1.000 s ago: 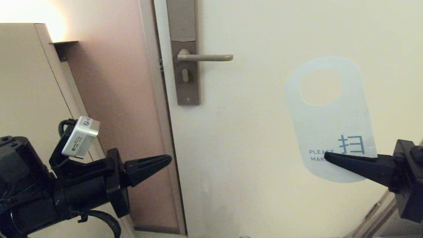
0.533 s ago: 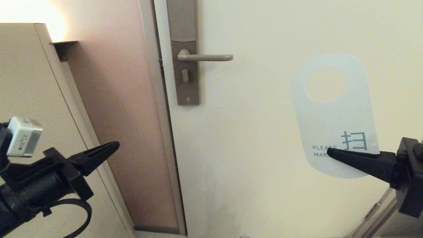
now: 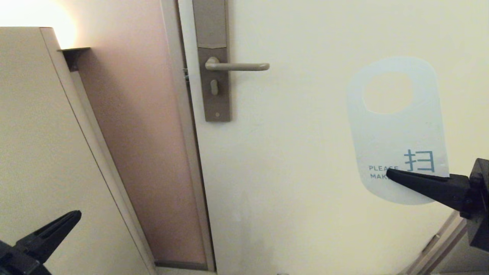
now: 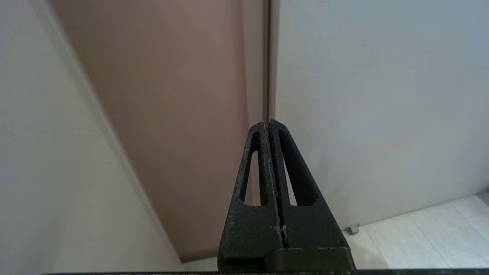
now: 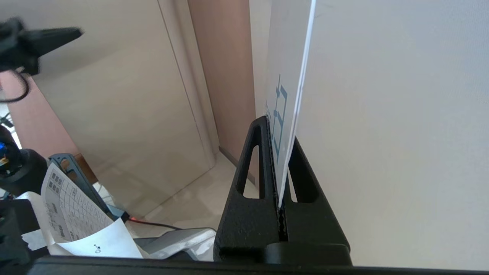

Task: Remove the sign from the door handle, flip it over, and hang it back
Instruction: Hang the sign back with the other side facing out

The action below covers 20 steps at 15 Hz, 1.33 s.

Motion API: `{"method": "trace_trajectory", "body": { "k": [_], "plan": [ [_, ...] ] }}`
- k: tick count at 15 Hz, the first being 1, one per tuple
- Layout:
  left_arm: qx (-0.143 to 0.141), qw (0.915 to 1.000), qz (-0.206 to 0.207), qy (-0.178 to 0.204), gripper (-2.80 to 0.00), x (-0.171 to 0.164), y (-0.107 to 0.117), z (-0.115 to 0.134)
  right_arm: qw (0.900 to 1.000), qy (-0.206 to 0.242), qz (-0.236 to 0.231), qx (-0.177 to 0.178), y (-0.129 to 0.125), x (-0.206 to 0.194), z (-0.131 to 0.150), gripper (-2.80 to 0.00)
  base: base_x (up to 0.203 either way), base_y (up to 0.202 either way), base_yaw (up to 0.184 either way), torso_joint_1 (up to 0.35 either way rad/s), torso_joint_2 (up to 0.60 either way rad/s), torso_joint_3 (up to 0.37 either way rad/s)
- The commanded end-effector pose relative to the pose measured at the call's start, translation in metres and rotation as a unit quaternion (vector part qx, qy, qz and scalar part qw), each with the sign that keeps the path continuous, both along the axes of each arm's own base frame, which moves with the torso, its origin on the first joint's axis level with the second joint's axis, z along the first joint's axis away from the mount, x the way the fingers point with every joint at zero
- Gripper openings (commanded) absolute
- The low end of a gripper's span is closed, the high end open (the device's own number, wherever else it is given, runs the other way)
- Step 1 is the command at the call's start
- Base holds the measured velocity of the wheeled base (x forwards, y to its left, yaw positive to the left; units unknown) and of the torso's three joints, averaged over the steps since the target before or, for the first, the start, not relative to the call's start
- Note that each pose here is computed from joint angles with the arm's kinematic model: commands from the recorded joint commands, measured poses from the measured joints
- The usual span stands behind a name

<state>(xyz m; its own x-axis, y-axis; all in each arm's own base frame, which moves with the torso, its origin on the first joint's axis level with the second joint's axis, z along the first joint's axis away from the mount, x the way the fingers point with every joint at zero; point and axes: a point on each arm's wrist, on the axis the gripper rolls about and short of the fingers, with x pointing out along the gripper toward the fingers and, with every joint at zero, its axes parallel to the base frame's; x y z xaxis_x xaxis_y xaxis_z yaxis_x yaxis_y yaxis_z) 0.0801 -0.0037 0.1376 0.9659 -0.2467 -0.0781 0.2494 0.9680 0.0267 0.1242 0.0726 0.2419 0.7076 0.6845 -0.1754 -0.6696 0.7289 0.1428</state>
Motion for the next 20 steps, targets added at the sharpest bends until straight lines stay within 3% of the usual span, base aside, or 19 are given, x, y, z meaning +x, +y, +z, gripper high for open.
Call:
{"method": "trace_trajectory", "body": {
  "k": [1,3,5,8,13,18,20],
  "plan": [
    [0.001,0.9993,0.006,-0.036,-2.8,-0.028,0.0,-0.001,1.0,-0.005,0.001,0.003,-0.001,-0.002,0.001,-2.8,0.0,0.0,0.0,0.0,0.0,0.0],
    [0.002,0.9992,0.021,-0.033,-2.8,-0.053,-0.001,-0.013,1.0,-0.005,0.001,0.003,-0.001,-0.003,0.001,-2.8,0.0,0.0,0.0,0.0,0.0,0.0],
    [0.005,0.9964,0.081,0.024,-2.8,-0.065,0.001,-0.032,1.0,-0.005,0.001,0.003,-0.001,-0.003,0.001,-2.8,0.0,0.0,0.0,0.0,0.0,0.0],
    [0.027,0.9912,0.122,0.045,-2.8,-0.083,0.003,-0.052,1.0,-0.005,0.001,0.003,-0.001,-0.003,0.002,-2.8,0.0,0.0,0.0,0.0,0.0,0.0],
    [0.033,0.9921,0.113,-0.043,-2.8,-0.103,0.003,-0.062,1.0,0.0,-0.004,-0.001,0.001,0.002,0.001,-2.8,0.0,0.0,0.0,0.0,0.0,0.0],
    [-0.004,0.9923,0.118,-0.038,-2.8,-0.103,0.003,-0.062,0.997,-0.05,-0.056,0.02,0.013,0.03,0.007,-2.8,0.0,0.0,0.0,0.0,0.0,0.0],
    [-0.011,0.9921,0.119,-0.039,-2.8,-0.103,0.003,-0.062,0.997,-0.052,-0.057,0.02,0.013,0.03,0.007,-2.8,0.0,0.0,0.0,0.0,0.0,0.0]
  ]
}}
